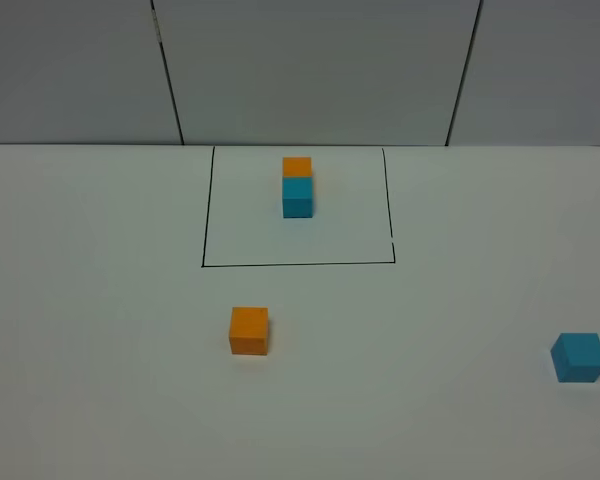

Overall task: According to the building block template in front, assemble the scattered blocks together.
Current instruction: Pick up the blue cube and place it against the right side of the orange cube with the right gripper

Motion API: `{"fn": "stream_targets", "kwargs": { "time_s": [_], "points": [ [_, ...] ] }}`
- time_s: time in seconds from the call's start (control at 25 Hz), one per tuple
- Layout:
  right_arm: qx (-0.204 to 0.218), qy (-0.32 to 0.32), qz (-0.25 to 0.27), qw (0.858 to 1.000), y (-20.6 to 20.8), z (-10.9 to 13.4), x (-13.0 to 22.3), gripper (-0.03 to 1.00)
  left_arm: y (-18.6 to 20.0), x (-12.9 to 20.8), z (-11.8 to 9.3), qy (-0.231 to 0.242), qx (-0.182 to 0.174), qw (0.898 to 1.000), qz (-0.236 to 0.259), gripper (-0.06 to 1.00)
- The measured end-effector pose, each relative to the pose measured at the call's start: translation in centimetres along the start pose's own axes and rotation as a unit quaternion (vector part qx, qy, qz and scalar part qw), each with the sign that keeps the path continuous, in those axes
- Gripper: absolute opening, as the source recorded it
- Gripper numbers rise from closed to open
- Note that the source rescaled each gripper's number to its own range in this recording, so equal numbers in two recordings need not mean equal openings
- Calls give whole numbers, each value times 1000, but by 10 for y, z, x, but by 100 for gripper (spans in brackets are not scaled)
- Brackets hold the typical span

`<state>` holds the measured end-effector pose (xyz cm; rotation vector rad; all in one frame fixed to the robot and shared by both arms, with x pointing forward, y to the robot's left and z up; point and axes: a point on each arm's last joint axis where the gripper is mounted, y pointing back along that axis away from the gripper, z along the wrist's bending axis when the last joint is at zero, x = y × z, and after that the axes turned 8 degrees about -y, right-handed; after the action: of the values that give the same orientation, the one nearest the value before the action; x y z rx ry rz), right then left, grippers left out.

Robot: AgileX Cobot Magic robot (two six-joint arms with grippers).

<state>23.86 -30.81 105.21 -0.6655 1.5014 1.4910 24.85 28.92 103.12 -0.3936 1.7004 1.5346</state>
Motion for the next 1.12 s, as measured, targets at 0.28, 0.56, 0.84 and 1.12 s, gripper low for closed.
{"fn": "stream_targets", "kwargs": {
  "time_s": [0.28, 0.56, 0.84, 1.12],
  "points": [
    [0, 0, 0, 1000, 0, 0, 0, 56, 0, 0, 1, 18, -10, 1000, -1, 98],
    [0, 0, 0, 1000, 0, 0, 0, 56, 0, 1, 5, 44, -33, 998, 3, 98],
    [0, 0, 0, 1000, 0, 0, 0, 56, 1, 1, 5, 48, -35, 998, 0, 97],
    [0, 0, 0, 1000, 0, 0, 0, 56, 11, 10, 3, 49, -59, 996, -52, 97]
  ]
}}
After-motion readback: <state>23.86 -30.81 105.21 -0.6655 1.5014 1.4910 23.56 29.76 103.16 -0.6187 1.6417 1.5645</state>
